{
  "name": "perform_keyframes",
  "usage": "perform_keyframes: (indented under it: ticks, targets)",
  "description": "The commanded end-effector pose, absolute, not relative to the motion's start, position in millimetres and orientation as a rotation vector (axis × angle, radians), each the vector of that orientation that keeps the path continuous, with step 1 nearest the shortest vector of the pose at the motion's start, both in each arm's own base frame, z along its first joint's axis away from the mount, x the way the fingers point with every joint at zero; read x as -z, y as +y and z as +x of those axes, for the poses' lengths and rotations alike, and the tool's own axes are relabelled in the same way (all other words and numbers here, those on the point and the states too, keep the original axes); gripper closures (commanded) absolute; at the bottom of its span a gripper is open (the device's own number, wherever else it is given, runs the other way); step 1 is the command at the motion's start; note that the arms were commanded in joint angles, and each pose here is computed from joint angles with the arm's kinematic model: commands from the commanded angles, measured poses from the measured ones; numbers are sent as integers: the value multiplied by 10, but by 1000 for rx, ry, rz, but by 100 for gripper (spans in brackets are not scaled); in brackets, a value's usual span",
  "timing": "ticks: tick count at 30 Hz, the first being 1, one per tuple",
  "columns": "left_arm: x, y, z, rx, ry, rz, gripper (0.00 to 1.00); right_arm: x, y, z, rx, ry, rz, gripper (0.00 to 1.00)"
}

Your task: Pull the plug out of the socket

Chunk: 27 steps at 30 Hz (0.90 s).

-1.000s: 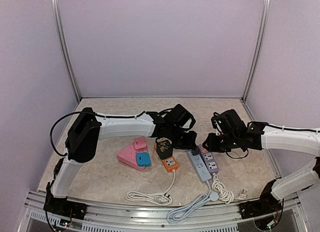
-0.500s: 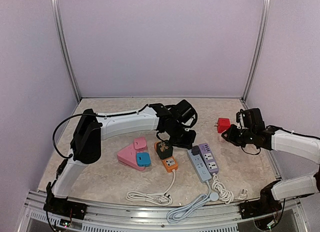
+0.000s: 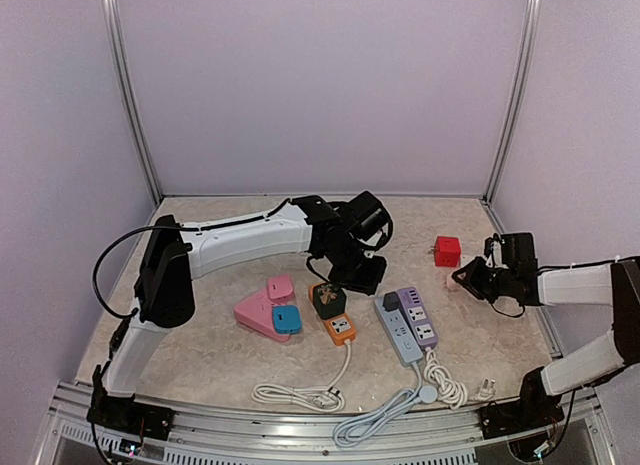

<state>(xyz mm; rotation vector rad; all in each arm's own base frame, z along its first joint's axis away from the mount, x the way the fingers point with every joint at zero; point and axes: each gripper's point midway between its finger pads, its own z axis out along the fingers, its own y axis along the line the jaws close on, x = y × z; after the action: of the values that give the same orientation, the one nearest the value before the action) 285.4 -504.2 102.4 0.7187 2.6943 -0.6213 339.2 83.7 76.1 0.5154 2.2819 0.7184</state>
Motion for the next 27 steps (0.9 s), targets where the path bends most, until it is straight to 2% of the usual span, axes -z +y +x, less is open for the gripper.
perform_keyframes:
  ticks: [1,3,11,17,27]
  targets:
    - [-1248,-4902,2802,588,2674,721,97,-707,855,3446,-754,2260,488,90]
    - [-1238,-4872,2797,579,2679,717,96,-661,850,3452,-753,2266,496,88]
    - [-1259,-4813,2780,574,2677,703,96,-515,809,3424,-714,2311,507,69]
    - [-1246,-4817,2777,582,2676,697,96,-453,718,3353,-636,2354,513,49]
    - [-1217,-4766,2764,576,2683,684,96,-602,543,3291,-479,2371,481,34]
